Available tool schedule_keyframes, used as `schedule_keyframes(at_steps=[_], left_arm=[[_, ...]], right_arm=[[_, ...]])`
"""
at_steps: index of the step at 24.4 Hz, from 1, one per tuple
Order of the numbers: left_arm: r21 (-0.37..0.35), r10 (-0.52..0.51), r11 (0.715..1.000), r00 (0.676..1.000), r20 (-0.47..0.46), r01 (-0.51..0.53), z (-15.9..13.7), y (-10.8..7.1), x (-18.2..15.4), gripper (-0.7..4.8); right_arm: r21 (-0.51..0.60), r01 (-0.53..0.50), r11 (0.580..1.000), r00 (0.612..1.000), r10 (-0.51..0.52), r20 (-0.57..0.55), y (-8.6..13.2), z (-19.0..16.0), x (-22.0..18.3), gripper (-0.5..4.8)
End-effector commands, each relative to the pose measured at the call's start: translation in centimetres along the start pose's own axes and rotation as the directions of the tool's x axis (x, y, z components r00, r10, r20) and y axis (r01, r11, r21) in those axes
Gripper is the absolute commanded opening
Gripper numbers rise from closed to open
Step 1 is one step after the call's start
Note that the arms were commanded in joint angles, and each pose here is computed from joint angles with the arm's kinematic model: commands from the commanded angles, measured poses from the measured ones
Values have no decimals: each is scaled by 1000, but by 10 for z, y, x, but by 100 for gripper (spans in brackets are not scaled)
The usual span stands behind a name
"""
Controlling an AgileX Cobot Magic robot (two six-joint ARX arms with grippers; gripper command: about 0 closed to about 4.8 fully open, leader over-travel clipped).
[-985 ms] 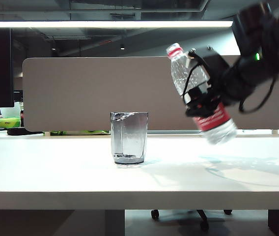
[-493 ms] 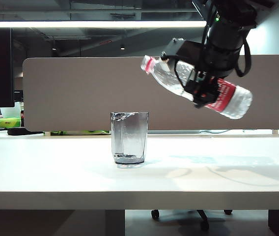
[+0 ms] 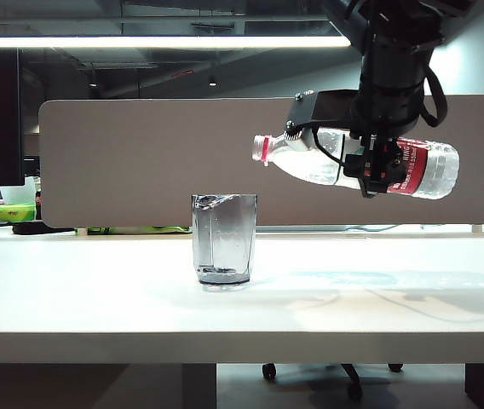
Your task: Pick up the mineral water bottle on the table and pour water into the mug until it's half full.
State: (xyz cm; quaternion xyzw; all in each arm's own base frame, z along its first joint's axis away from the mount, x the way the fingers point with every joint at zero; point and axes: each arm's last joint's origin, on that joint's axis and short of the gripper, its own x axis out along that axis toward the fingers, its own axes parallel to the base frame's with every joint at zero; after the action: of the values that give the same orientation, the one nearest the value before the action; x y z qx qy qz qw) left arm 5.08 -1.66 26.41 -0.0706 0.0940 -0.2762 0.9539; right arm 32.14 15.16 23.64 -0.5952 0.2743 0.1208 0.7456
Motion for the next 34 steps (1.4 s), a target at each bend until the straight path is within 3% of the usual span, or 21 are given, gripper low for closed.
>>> schedule_keyframes(at_steps=[1, 10, 17, 34], left_arm=[[5, -5, 1000, 1000, 7, 5, 1, 0, 0, 21], [5, -4, 1000, 1000, 6, 4, 1, 0, 0, 21], [5, -4, 1000, 1000, 7, 4, 1, 0, 0, 22], [5, -4, 1000, 1000, 7, 4, 1, 0, 0, 22]], right_arm=[[-16, 73, 997, 997, -73, 2, -11, 8, -6, 272], [-121, 91, 989, 996, -89, 22, -6, 23, -12, 272], [-207, 103, 973, 988, -124, -90, 1, 23, -6, 272], [-244, 131, 961, 983, -157, -93, -1, 29, -11, 272]])
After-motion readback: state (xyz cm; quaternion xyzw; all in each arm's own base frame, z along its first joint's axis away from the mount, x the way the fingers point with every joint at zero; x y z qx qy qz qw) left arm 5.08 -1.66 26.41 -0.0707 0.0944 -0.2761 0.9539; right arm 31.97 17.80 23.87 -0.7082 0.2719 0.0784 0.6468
